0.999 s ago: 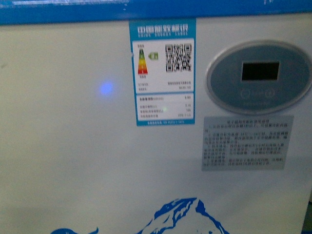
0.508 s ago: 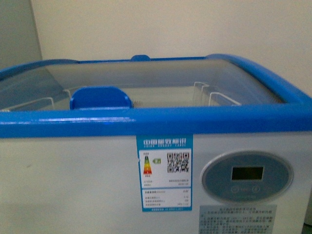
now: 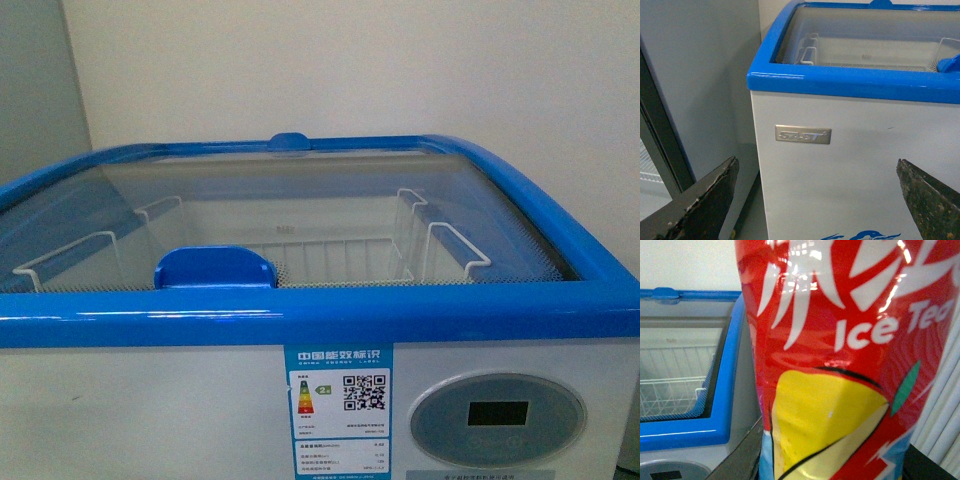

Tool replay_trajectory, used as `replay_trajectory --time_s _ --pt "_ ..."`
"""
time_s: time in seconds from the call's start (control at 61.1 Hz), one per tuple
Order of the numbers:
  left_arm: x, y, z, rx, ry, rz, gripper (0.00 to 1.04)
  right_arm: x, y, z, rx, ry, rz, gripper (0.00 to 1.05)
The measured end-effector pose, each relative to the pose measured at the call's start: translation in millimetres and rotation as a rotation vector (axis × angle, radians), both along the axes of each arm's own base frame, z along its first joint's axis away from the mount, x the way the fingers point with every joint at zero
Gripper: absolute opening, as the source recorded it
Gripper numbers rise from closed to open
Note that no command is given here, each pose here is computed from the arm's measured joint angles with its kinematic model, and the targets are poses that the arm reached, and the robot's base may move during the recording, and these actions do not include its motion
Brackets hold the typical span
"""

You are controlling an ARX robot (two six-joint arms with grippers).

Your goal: Put drink in fridge

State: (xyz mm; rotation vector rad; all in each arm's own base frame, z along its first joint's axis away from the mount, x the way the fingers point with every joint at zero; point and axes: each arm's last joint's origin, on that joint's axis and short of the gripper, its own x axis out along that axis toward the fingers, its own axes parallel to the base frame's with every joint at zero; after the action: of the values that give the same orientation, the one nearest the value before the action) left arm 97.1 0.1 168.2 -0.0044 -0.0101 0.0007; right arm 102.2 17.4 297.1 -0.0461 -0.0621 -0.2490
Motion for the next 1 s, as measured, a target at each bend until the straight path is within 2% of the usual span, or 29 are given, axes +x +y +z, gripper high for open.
replay_trajectory --time_s 0.229,0.311,0.409,0.573,0.655,0.753,0.835,0.999 --pt "0 0 0 0.0 0.0 -0.001 0.97 0 0 0 0.0 0.0 0.0 0.4" --pt "3 1 2 -0.11 0.069 -0.167 0.97 0 0 0 0.0 0.0 0.0 0.4" --pt "13 5 13 -0.22 0.11 -0.302 0.97 0 0 0 -0.001 0.0 0.001 0.4" --pt "37 14 50 -0.225 0.048 -0.427 0.97 0 0 0 0.0 0.0 0.002 0.4" --pt "64 25 78 -0.152 -0.026 -0.433 0.97 0 0 0 0.0 0.0 0.003 0.4" --pt "94 31 100 0.004 -0.086 -0.478 0.97 0 0 0 -0.001 0.001 0.003 0.4" --pt "110 31 109 0.139 -0.13 -0.513 0.97 0 0 0 0.0 0.0 0.003 0.4" --pt "155 27 116 0.549 -0.226 -0.613 0.97 0 0 0 0.0 0.0 0.003 0.4"
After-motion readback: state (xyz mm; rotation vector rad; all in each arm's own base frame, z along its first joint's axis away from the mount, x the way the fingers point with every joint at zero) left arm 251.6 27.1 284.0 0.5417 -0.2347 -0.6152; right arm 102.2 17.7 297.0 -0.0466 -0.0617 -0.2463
